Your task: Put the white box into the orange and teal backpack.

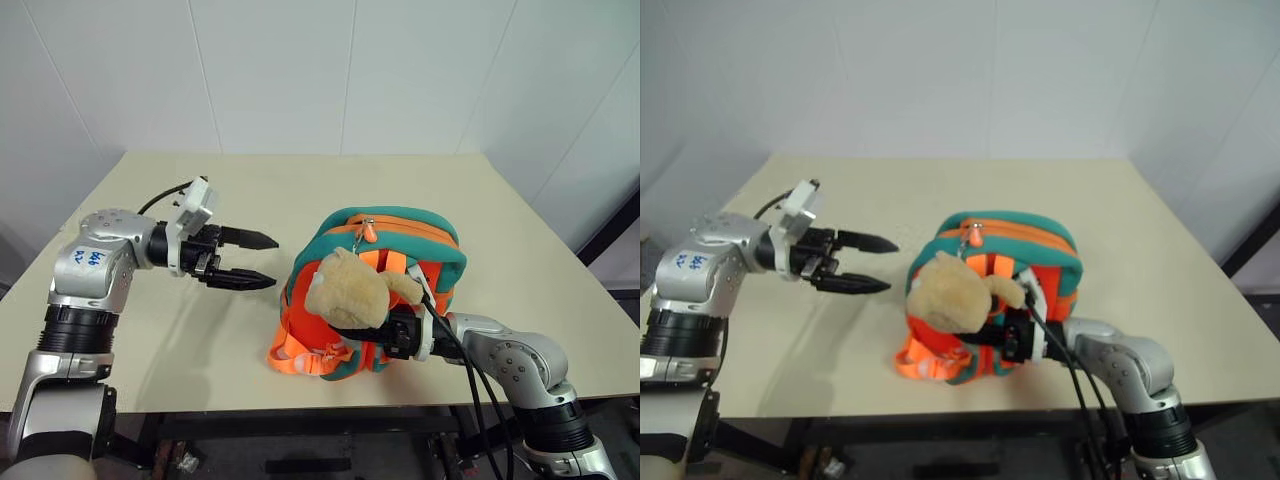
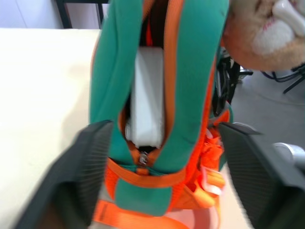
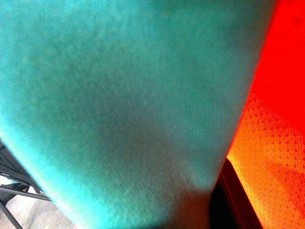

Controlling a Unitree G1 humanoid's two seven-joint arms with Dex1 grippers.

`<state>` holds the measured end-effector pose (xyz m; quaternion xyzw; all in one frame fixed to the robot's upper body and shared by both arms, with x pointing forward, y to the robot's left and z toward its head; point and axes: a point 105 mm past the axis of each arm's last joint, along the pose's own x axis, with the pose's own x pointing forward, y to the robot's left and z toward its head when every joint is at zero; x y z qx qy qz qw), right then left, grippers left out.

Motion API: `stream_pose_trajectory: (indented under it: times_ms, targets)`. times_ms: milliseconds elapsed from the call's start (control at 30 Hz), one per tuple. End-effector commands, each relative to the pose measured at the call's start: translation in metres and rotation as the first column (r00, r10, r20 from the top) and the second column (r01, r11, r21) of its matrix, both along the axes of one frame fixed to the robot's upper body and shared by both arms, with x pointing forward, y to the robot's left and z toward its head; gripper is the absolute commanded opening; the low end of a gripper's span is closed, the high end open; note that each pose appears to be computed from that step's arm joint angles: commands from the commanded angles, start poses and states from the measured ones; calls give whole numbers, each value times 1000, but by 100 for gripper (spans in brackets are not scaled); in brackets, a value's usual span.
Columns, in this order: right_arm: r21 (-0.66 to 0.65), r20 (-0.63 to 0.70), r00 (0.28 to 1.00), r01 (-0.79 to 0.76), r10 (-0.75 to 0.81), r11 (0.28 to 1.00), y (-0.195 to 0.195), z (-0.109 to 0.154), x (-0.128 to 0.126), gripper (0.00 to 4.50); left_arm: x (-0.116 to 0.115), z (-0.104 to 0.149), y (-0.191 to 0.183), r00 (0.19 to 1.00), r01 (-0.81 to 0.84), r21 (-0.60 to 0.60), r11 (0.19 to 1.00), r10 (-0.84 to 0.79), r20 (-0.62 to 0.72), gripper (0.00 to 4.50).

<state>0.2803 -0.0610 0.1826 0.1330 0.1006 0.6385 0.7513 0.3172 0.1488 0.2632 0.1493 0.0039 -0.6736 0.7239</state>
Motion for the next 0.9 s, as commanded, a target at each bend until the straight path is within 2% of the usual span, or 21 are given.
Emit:
stream_pose_trajectory:
  times_ms: [33, 267, 700, 900]
  targets:
    - [12, 15, 1000, -22, 22, 1000, 3, 5, -3, 53, -2, 7, -4, 998, 9, -13, 1000, -8, 65, 226]
    - [11, 16, 1000, -17, 17, 1000, 3, 5, -3, 53, 11, 7, -21, 992, -7, -68, 998, 15, 123, 2]
    - [19, 19, 1000, -1, 1, 1000, 2, 7, -4, 53, 22, -17, -45, 989, 11, 3, 1000, -11, 147, 2]
    - [26, 22, 1000, 5, -5, 1000, 2, 8, -4, 53, 30, -23, -64, 988, 19, -22, 1000, -16, 150, 2]
